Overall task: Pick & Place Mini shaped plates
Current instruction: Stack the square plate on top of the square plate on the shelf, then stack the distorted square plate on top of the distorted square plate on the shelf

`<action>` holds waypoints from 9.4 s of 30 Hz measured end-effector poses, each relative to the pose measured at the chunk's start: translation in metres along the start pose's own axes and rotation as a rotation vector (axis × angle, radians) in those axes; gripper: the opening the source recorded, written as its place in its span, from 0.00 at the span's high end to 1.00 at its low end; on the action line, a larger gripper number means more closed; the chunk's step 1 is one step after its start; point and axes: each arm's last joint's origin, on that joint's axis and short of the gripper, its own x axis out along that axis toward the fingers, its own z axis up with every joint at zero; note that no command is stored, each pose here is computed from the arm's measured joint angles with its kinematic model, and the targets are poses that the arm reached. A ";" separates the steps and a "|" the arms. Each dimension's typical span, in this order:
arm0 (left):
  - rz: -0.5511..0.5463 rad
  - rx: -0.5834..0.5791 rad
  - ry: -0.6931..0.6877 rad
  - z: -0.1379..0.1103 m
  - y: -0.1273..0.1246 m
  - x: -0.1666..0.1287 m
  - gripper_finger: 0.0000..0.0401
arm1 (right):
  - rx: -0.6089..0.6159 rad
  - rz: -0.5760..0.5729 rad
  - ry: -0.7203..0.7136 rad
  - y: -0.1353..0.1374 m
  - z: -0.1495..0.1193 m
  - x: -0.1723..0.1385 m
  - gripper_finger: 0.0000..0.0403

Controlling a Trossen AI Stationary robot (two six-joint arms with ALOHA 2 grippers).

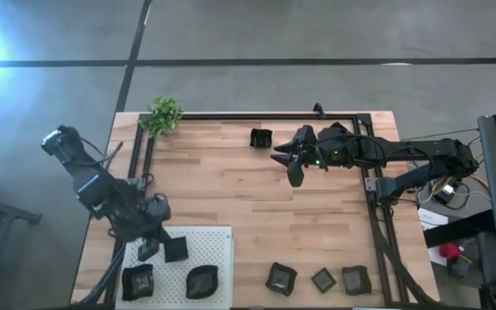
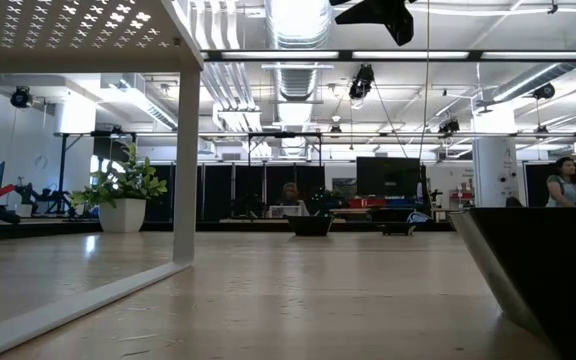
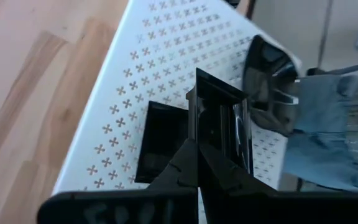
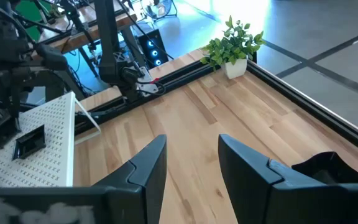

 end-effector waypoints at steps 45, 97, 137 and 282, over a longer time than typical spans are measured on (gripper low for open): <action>0.128 0.051 0.088 -0.004 0.002 0.019 1.00 | 0.000 -0.001 0.000 0.000 0.000 0.000 0.65; 0.302 -0.034 -0.628 0.018 0.009 -0.013 0.83 | 0.292 -0.377 0.244 -0.112 -0.025 0.082 0.65; 0.348 -0.032 -0.742 0.019 0.011 -0.012 0.83 | 0.456 -0.519 0.504 -0.207 -0.054 0.174 0.66; 0.680 -0.273 -1.181 0.151 0.042 0.042 1.00 | -0.144 -0.283 -0.041 0.015 0.011 0.095 0.98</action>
